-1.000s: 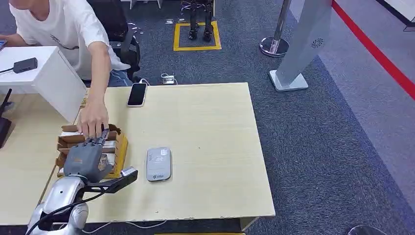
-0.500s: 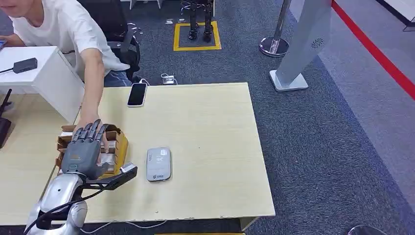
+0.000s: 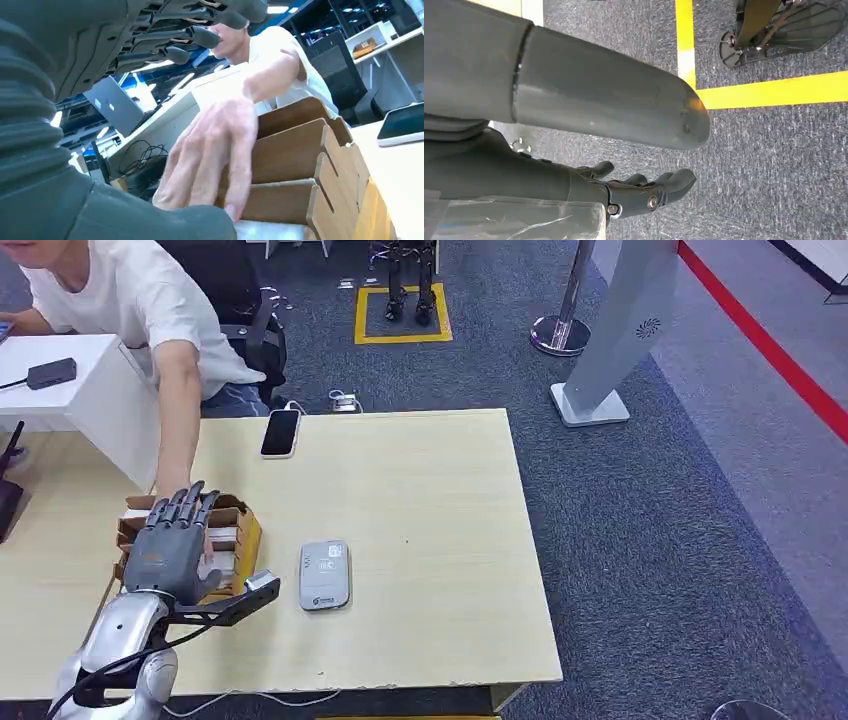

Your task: Pass the card to the sensor for recognition and then transmit it.

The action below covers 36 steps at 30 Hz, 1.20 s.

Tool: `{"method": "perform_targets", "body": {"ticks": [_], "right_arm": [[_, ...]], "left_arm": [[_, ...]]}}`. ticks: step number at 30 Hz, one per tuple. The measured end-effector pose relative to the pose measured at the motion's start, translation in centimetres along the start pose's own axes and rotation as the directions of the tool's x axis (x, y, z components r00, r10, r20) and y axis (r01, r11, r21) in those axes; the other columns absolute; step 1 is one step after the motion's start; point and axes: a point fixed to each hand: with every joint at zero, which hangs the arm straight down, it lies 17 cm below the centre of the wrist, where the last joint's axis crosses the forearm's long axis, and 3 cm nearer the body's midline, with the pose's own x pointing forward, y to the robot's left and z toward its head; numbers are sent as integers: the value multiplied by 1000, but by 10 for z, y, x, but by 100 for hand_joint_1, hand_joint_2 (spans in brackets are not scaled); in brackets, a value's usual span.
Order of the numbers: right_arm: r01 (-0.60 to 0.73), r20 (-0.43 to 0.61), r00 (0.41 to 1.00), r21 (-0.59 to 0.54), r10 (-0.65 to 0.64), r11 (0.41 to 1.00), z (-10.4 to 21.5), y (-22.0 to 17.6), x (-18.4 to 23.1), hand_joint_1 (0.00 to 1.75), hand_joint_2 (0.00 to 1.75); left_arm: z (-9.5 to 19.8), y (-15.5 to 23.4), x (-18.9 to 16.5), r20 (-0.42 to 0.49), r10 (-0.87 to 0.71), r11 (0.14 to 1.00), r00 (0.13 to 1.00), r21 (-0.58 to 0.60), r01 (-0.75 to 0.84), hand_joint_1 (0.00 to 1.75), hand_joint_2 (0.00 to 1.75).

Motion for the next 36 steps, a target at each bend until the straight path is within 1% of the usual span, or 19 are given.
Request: {"method": "perform_targets", "body": {"ticks": [18,26,32,36], "right_arm": [[-5,0,1000,3,5,1000,0,1,0,0,0],[-11,10,1000,7,11,1000,0,2,2,0,0],[-11,8,1000,8,11,1000,0,2,1,0,0],[-11,9,1000,8,11,1000,0,2,1,0,0]], "left_arm": [[0,3,0,3,2,1000,1000,6,-2,0,175],[2,-3,15,88,121,992,989,-39,-118,0,175],[3,-3,11,96,120,992,988,-41,-117,0,175],[5,-2,14,116,159,987,980,-53,-154,0,175]]}}
